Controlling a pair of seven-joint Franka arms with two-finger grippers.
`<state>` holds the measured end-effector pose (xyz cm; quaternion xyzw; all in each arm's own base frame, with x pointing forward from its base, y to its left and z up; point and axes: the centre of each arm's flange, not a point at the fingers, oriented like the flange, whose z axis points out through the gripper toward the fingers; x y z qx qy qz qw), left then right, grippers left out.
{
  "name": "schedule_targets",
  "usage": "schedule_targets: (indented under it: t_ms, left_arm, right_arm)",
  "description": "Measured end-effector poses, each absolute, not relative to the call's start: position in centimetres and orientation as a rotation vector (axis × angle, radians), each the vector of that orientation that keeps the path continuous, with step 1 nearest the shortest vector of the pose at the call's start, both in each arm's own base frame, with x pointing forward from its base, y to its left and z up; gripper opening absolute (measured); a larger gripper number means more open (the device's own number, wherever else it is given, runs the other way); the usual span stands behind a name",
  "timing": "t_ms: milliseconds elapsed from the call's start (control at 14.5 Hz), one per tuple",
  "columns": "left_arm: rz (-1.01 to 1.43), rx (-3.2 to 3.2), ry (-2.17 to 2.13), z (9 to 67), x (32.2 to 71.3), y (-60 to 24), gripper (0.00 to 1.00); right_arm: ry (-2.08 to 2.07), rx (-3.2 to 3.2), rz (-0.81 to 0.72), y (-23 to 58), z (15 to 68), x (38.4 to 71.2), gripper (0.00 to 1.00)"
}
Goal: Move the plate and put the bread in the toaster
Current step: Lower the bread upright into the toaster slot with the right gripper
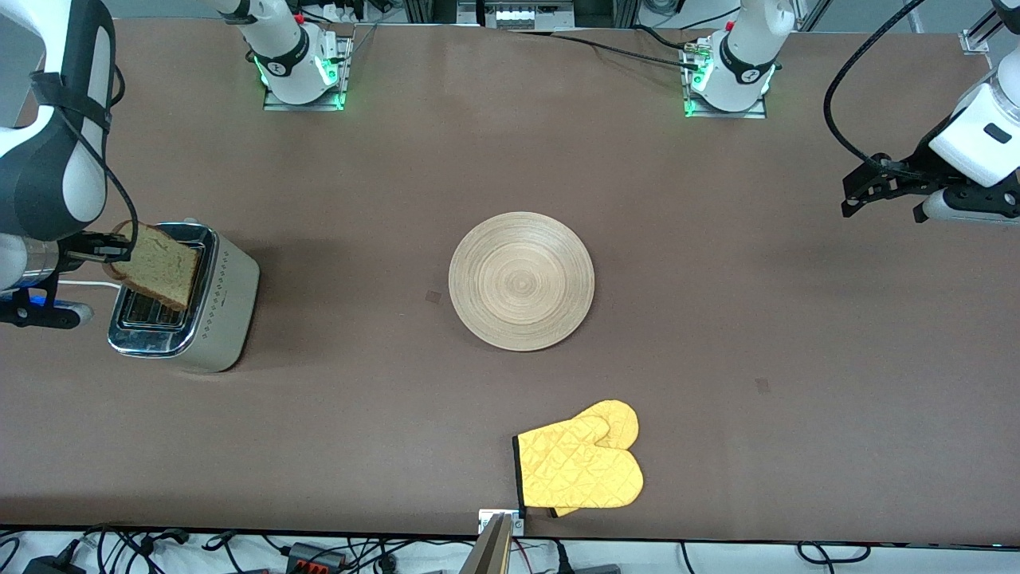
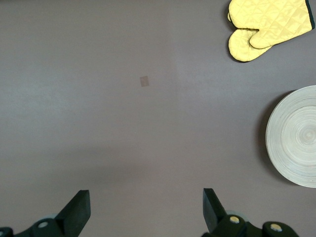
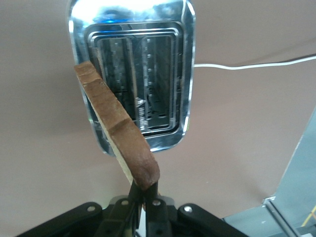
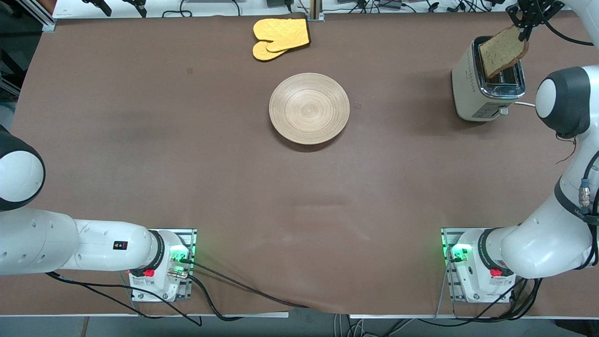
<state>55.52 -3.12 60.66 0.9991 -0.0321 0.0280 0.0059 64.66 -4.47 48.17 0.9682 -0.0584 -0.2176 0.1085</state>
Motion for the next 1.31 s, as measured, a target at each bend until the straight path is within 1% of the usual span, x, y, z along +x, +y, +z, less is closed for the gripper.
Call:
schedule_targets:
  t_ms: [688,894,1100,1306]
  left_arm:
    - [0.087,3.127,-0.101,60.7,55.5,-3.1,1.00]
    - [0.087,3.127,-0.101,60.7,55.5,-3.1,1.00]
    - [0.087,3.127,-0.101,60.7,55.5,-3.1,1.00]
    - [0.087,3.127,-0.101,60.7,55.5,-3.1,1.00]
  right_arm:
    - [-0.141,2.806,-0.673,-4.5,45.8,65.5,0.07]
    - [-0.144,2.802,-0.691,-4.5,45.6,65.3,0.07]
    - [-0.153,2.791,-0.746,-4.5,45.6,64.8,0.07]
    - [-0.157,2.789,-0.752,-4.5,45.5,64.8,0.07]
